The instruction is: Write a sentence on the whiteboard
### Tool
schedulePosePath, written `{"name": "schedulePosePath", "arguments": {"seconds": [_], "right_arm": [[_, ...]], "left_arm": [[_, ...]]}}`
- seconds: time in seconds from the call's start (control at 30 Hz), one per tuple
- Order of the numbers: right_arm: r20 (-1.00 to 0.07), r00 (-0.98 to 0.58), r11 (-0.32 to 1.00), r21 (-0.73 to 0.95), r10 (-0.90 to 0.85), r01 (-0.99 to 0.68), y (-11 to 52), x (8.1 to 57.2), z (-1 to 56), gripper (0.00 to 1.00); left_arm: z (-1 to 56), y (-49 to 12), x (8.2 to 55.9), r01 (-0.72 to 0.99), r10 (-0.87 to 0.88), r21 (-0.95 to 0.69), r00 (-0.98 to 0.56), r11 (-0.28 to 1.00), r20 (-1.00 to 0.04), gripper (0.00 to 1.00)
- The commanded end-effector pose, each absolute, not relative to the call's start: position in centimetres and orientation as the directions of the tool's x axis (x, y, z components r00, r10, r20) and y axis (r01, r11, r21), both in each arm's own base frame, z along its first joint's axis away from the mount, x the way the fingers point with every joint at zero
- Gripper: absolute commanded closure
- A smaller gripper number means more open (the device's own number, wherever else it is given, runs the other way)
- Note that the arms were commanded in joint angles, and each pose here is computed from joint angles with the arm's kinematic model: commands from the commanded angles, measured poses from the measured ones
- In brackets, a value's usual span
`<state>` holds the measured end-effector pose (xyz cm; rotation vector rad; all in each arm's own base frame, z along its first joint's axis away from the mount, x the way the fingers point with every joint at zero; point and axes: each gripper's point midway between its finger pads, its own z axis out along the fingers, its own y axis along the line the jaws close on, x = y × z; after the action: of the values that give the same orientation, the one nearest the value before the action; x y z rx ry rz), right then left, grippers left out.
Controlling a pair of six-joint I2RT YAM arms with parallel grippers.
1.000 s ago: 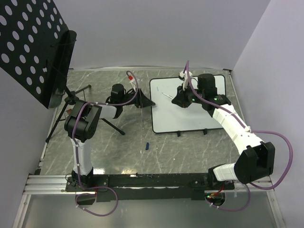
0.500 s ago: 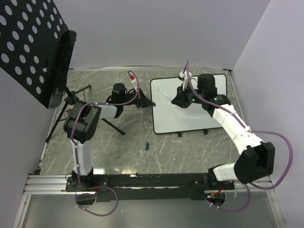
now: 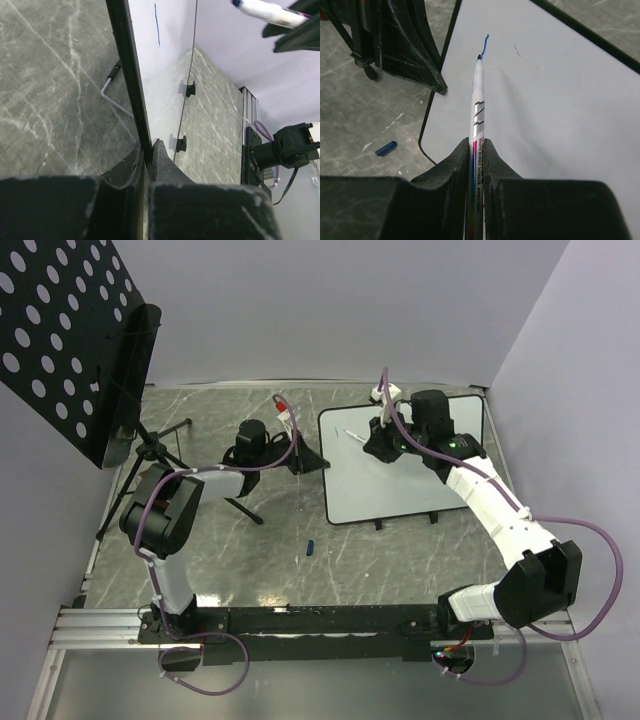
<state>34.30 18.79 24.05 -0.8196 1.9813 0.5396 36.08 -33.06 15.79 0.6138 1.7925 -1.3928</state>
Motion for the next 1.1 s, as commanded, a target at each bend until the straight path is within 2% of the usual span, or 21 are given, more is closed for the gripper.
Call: {"name": "schedulePosePath", "arguments": {"seconds": [0.0,1.07], "right_arm": [[-0.882,-0.327,0.693,0.000,-0.340,-0.721,19.5,35.2,26.1,1.00],[-0.850,-0.384,0.707,0.018,-0.362,-0.707,21.4,37.5,24.2,1.00]], "left_arm": [[17.6,-32.9,36.7,0.837,-0.095,-0.452,-0.445,0.308,-0.890,0.99],[17.6,-32.8,36.2,0.847,-0.081,-0.427,-0.425,0.316,-0.902,0.99]]}}
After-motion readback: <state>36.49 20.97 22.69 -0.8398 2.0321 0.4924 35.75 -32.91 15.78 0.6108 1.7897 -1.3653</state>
